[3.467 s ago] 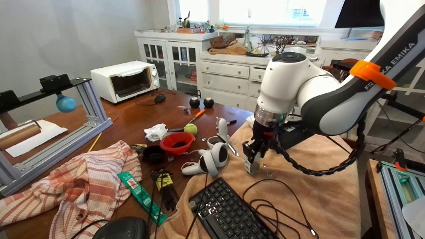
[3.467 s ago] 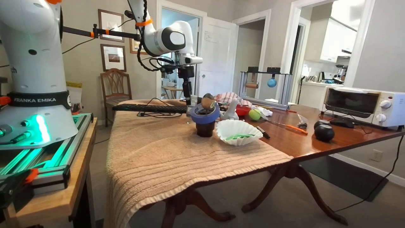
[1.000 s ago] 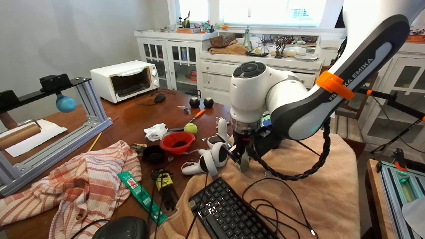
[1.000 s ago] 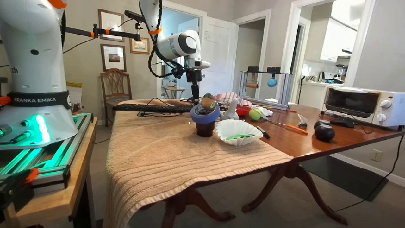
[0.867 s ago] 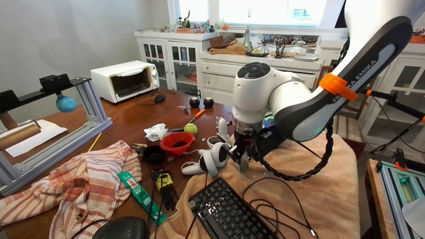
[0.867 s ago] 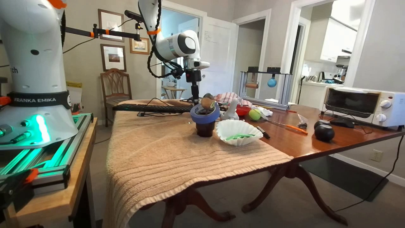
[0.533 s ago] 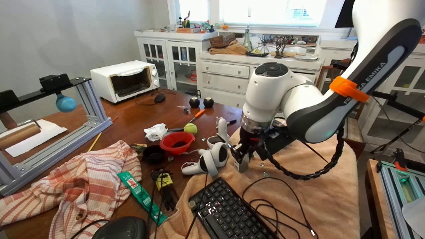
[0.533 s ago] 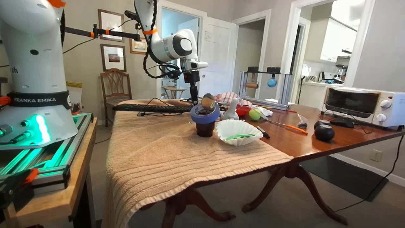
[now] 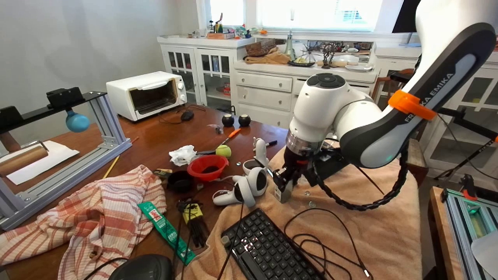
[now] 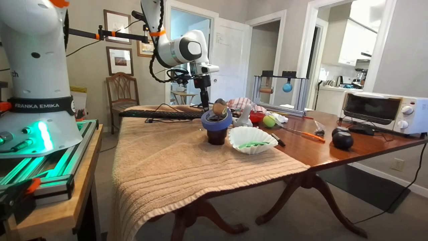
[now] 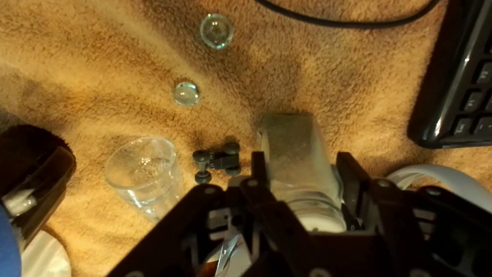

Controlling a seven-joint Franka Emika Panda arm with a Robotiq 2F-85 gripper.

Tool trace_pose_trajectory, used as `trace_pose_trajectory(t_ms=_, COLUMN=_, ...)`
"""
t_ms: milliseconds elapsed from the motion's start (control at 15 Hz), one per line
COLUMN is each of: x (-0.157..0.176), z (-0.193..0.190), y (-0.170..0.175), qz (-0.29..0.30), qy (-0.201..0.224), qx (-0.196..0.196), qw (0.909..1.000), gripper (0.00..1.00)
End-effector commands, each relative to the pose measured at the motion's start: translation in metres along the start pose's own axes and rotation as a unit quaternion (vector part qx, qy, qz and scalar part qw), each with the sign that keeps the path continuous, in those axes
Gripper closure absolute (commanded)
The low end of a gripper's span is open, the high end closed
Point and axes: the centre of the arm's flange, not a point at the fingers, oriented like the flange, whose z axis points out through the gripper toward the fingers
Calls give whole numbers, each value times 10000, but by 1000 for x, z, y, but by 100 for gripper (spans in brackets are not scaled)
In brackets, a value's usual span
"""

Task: Move the white remote to the left then move the hand sanitizer to the right

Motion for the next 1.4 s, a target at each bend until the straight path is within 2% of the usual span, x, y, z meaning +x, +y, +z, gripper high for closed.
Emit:
trace_pose_trajectory(t_ms=0, x=8, z=9, y=-3, qz=-131, qy=-320, qx=-28, qw=9994, gripper=77)
trace_pose_trajectory(t_ms=267, x=13, z=7, y=-4, qz=-233, qy=-558, qx=-6, qw=9982, gripper=77)
trace_pose_trajectory(t_ms=333, x=14, z=7, y=-4, qz=-250, qy=-614, qx=-7, qw=9978, gripper=27)
trace_pose_trajectory(t_ms=467, x=13, z=8, y=-4, qz=-262, qy=-727, qx=-36, qw=9970, gripper=19)
trace_pose_trajectory(t_ms=600, x=11, z=11, y=-5, qz=-277, qy=-830, qx=-57, qw=9962, gripper=4)
trace_pose_trajectory(t_ms=667, x=10, z=13, y=-5, qz=-275, qy=-868, qx=-63, qw=9958, gripper=1)
trace_pose_trajectory(t_ms=800, x=7, z=12, y=-5, qz=-291, qy=-984, qx=-113, qw=9947, gripper=0)
trace_pose_trajectory(t_ms=1000, x=-4, z=-7, y=1, qz=-313, qy=-1291, qx=-239, qw=9909, gripper=0)
trace_pose_trajectory(t_ms=1133, x=-17, z=-23, y=8, qz=-392, qy=-1633, qx=-375, qw=9851, gripper=0)
trace_pose_trajectory(t_ms=1267, x=-28, z=-42, y=14, qz=-657, qy=-1780, qx=-349, qw=9812, gripper=0)
trace_pose_trajectory(t_ms=1333, x=-15, z=-15, y=1, qz=-501, qy=-1605, qx=-424, qw=9849, gripper=0)
